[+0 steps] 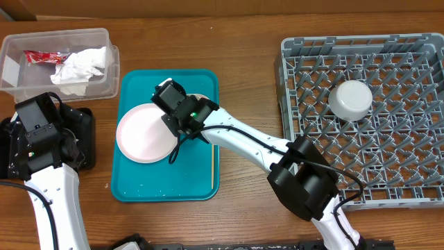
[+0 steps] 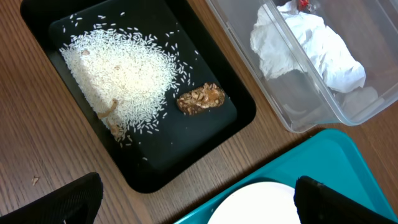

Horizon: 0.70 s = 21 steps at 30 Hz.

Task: Sort waste into correct bins and load items into the dishwasher
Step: 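Move the right gripper back to the teal tray and grasp the white cup, then carry the white cup to the rack and place it upside down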

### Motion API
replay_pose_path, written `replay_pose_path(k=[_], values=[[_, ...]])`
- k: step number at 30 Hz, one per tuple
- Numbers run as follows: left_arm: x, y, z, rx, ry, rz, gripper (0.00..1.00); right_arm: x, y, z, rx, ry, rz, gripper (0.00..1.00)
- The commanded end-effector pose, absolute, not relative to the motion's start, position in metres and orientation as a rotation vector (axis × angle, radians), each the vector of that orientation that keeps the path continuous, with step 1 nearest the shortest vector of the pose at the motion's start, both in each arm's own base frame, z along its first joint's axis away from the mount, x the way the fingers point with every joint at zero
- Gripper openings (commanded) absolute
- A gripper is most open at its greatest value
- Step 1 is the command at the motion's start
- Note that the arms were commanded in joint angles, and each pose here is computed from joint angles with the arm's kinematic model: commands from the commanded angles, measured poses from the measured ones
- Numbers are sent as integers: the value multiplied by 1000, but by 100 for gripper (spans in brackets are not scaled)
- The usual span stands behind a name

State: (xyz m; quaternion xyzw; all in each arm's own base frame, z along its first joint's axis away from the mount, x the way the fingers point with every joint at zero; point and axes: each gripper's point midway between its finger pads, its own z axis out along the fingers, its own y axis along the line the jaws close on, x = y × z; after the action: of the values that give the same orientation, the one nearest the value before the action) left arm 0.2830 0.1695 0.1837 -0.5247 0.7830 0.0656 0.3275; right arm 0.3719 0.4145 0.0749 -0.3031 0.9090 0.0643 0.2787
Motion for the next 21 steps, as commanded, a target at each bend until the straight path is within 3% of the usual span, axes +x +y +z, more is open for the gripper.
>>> replay_pose_path(k=[1,8,15,21], values=[[283,172,187,-1392,2028,167,100,380,413,79,-790,2419,137,9],[283,172,187,-1392,2028,167,100,382,416,115,-776,2407,141,4],[283,172,187,-1392,2028,167,100,394,391,237,-610,2338,190,4],[283,172,187,-1392,2028,167,100,410,290,325,-313,2345,177,4]])
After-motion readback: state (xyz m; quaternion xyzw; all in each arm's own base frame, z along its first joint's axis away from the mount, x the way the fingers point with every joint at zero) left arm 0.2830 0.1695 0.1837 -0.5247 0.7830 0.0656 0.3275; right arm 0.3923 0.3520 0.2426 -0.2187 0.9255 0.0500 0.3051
